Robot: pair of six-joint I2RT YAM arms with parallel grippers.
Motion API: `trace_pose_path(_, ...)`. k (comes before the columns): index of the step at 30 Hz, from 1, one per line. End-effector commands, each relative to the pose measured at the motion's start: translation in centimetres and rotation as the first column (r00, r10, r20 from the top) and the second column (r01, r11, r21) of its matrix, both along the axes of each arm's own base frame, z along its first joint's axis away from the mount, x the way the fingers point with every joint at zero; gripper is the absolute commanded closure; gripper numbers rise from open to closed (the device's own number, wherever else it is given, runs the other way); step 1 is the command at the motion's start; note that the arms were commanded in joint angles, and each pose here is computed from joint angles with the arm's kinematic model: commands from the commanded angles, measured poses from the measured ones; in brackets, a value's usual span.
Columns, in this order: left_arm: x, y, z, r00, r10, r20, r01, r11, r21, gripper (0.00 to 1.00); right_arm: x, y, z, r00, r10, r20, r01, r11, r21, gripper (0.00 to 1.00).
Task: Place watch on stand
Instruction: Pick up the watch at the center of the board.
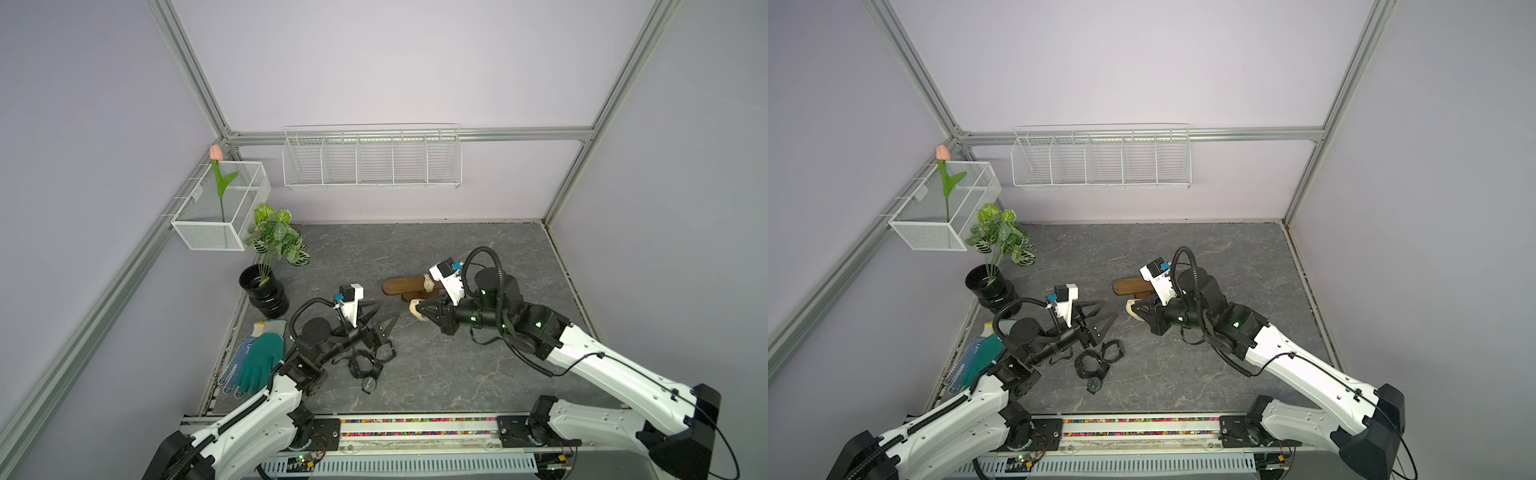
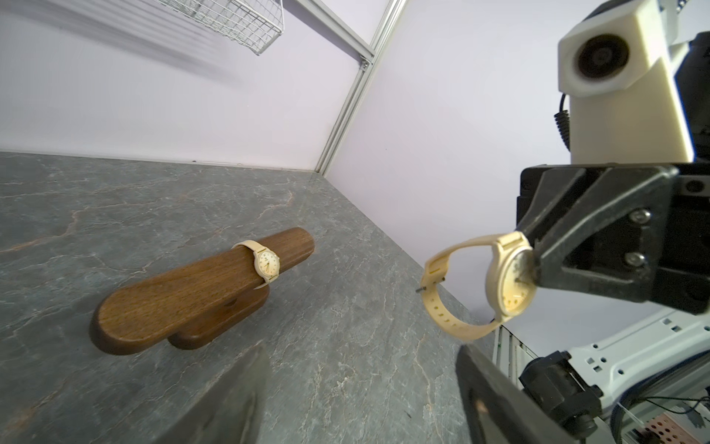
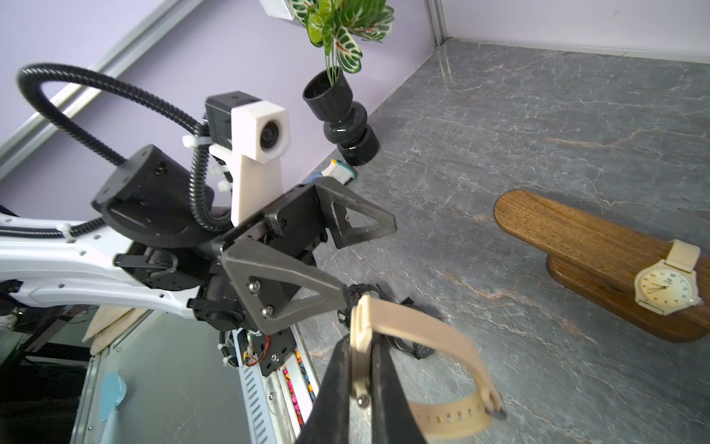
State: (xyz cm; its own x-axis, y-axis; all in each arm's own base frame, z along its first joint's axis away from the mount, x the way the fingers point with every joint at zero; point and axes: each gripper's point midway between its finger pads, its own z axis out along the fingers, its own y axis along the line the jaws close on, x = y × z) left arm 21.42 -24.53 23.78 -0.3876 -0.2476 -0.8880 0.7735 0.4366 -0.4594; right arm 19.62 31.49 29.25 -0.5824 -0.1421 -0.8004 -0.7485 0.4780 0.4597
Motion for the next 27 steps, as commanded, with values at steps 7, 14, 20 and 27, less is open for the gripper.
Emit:
trace_pose_path(7, -1.1, -2.5, 3.9, 0.979, -0.166, 0.115, 0.173, 0.983, -0.054, 0.30, -1.0, 1.2, 2.6, 0.998, 0.065, -0.017, -0.062, 0.987, 0.151, 0.89)
trace_pose_path(14, -1.9, -4.1, 4.4, 0.957, -0.257, 0.133, 0.266, 0.963, -0.051, 0.37, -1.5, 1.7, 2.5, 0.995, 0.094, -0.022, -0.089, 0.981, 0.175, 0.89)
trace_pose_path(20, -3.0, -5.1, 4.4, 0.933, -0.326, 0.154, 0.333, 0.943, -0.022, 0.40, -1.7, 2.0, 2.3, 0.993, 0.115, -0.020, -0.110, 0.978, 0.179, 0.89)
trace_pose_path(27, -3.1, -5.6, 4.6, 0.921, -0.357, 0.154, 0.363, 0.932, -0.014, 0.50, -1.7, 2.3, 1.6, 0.992, 0.125, -0.027, -0.118, 0.977, 0.176, 0.89)
